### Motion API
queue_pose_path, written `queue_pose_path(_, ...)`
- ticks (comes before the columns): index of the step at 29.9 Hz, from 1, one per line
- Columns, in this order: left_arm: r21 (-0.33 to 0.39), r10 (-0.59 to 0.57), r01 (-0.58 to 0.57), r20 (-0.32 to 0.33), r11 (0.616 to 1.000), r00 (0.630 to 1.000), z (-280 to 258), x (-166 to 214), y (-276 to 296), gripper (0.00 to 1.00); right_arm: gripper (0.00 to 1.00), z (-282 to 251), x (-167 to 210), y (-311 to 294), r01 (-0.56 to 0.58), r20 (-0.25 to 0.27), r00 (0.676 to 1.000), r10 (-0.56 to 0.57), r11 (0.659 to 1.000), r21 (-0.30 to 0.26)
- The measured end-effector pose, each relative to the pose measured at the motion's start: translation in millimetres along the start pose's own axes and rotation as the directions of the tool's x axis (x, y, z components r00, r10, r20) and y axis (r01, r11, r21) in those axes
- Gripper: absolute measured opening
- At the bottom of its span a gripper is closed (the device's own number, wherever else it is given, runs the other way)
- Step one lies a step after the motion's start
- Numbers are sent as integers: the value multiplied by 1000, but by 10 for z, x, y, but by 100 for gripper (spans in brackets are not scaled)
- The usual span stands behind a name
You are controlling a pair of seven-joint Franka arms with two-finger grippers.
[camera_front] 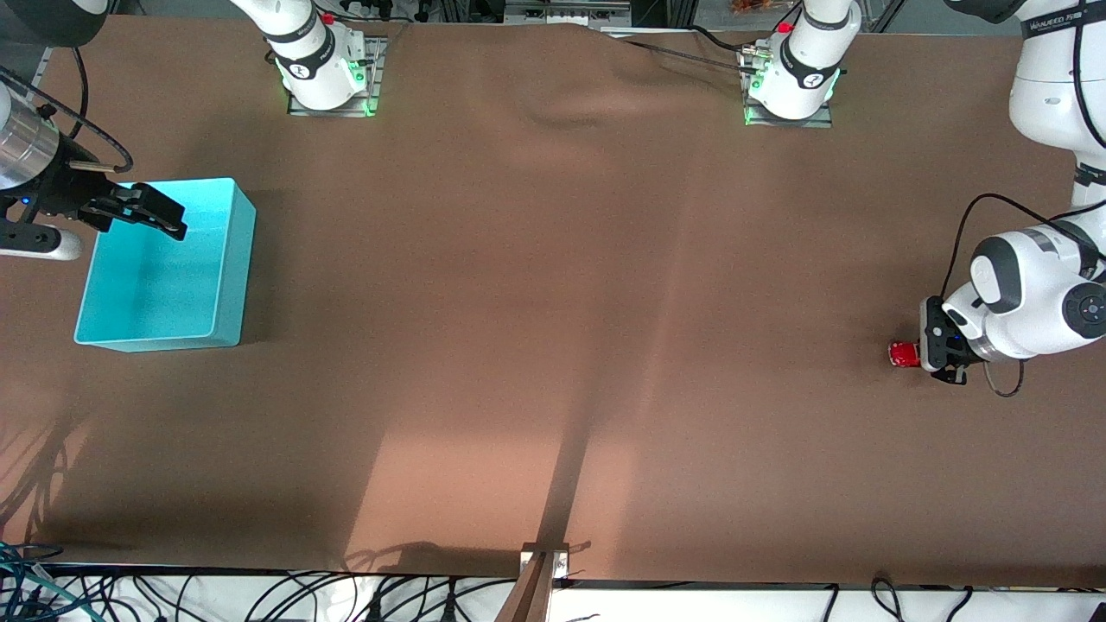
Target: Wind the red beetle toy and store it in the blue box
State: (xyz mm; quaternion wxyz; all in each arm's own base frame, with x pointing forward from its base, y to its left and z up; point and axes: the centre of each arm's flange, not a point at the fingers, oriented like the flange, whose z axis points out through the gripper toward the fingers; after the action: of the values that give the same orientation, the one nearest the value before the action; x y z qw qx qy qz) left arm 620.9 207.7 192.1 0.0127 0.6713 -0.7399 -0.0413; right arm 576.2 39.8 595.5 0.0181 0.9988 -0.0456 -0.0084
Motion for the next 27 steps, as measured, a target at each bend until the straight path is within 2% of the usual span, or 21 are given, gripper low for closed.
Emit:
queue_pose_path(18, 15, -44, 44, 2, 999, 999, 30, -608, 173, 44, 100, 0, 0, -1, 0, 0, 1000, 0, 1000, 0)
queue_pose_path(27, 18, -46, 46, 3, 999, 999, 34, -698, 192, 44, 100, 0, 0, -1, 0, 0, 1000, 0, 1000, 0)
